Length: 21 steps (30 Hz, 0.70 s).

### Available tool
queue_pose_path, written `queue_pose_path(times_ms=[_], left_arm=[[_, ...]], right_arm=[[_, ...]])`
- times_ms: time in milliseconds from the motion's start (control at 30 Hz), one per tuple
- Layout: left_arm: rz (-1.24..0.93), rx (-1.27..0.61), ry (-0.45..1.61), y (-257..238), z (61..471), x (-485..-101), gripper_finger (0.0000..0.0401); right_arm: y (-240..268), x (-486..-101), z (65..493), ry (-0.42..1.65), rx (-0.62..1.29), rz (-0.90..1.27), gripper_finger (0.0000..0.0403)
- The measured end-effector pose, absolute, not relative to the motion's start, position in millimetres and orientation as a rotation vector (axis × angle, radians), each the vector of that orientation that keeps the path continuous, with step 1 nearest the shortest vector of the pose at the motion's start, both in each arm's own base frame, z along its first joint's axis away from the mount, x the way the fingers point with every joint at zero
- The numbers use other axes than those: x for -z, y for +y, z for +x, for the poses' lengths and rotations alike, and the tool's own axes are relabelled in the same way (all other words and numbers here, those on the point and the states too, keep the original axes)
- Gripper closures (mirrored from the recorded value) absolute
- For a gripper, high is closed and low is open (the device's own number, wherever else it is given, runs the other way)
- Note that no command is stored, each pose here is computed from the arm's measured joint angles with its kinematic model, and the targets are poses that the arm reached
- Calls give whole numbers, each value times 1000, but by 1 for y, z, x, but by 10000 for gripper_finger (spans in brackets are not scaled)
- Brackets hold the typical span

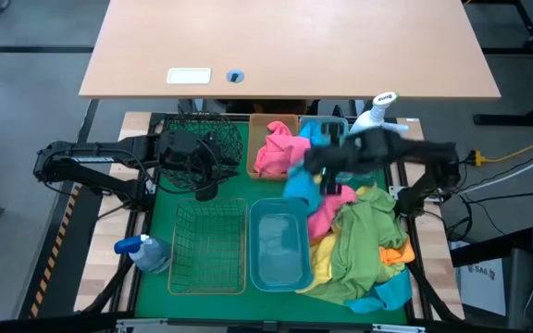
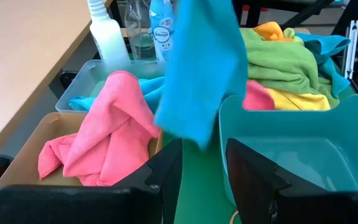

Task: Sort microfiber towel by color & place in baskets
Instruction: Put the blue towel into the transparent bin

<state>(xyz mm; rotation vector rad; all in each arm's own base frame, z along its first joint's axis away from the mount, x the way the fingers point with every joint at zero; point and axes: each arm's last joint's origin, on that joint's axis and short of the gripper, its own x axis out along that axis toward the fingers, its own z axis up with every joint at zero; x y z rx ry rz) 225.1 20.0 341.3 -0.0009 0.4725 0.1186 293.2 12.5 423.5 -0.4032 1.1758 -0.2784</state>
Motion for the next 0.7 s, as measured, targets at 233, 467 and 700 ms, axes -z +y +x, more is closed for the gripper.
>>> queue_pose_path(times_ms=[233,467,700], left_arm=[[-1,-119,472,20,225,-341,282],[-1,-119,472,20,225,-341,282],[0,-119,472,20,225,-341,282]], right_arm=[[-39,-472,261,1032,447,-319,398],[-74,-501,219,947,601,-265,396],[-98,-514,182,915,817,-212,399]])
